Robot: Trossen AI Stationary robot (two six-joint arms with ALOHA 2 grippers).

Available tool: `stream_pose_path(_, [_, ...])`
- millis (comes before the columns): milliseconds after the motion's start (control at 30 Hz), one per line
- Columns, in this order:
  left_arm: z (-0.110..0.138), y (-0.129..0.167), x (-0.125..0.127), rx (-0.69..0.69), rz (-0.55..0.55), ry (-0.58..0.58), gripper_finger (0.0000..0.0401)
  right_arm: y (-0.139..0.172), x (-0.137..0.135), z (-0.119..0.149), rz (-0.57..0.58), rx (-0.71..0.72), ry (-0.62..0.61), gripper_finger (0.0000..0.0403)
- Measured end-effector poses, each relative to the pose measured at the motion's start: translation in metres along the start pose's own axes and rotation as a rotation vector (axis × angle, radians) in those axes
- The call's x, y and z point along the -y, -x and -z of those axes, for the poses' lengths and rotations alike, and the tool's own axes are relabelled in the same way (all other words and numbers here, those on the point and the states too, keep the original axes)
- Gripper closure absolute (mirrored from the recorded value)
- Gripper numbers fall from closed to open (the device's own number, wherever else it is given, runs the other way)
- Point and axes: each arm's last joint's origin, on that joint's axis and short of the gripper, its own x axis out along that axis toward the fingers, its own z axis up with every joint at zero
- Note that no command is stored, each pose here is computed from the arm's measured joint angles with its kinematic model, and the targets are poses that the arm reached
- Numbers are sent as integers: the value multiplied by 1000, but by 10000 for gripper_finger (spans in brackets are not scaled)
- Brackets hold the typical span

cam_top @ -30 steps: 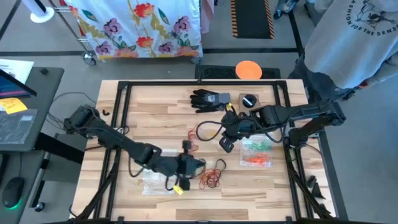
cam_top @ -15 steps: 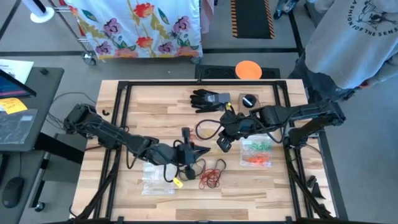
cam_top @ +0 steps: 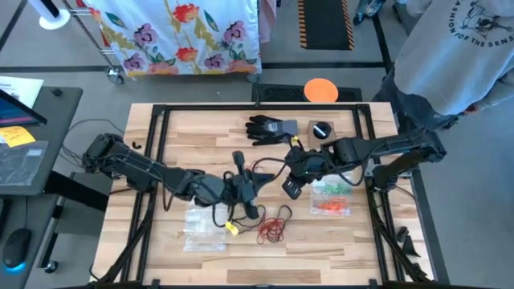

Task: Sort rubber bands
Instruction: Put the yellow rubber band into the transparent zip bag

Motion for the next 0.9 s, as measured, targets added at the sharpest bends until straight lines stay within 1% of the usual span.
stream_pose_path(67, [5, -4, -3, -31, -5, 4, 401, -4, 1, 2, -4, 3, 3, 394])
stream_pose_path(200, [15, -10, -7, -99, -6, 37, 401, -25, 7, 6, -17, 8, 72, 394])
stream_pose_path(367, [29, -8, -2, -75, -18, 49, 401, -50, 36, 7, -62, -123, 97, 394])
stream_pose_path(467, [45, -2, -4, -46, -41, 101, 401, -68, 54, 4, -141, -139, 95, 394])
stream_pose_path(533, [61, 4, -6, -26, -56, 135, 401, -79, 67, -2, -248, -130, 95, 394])
stream_pose_path(633, [81, 12, -8, 57, -52, 210, 401, -92, 83, -11, -449, -70, 80, 394])
stream_pose_path(700, [89, 14, -12, 116, -47, 261, 401, -96, 90, -16, -539, -24, 33, 394])
stream_pose_path(733, [95, 14, -13, 120, -56, 269, 401, -96, 92, -17, -554, -18, 2, 394])
stream_pose_path(800, [104, 12, -13, 102, -71, 262, 401, -98, 96, -17, -542, -22, -31, 394])
stream_pose_path(900, [106, 8, -18, 116, -71, 272, 401, -99, 96, -16, -517, -11, -38, 394])
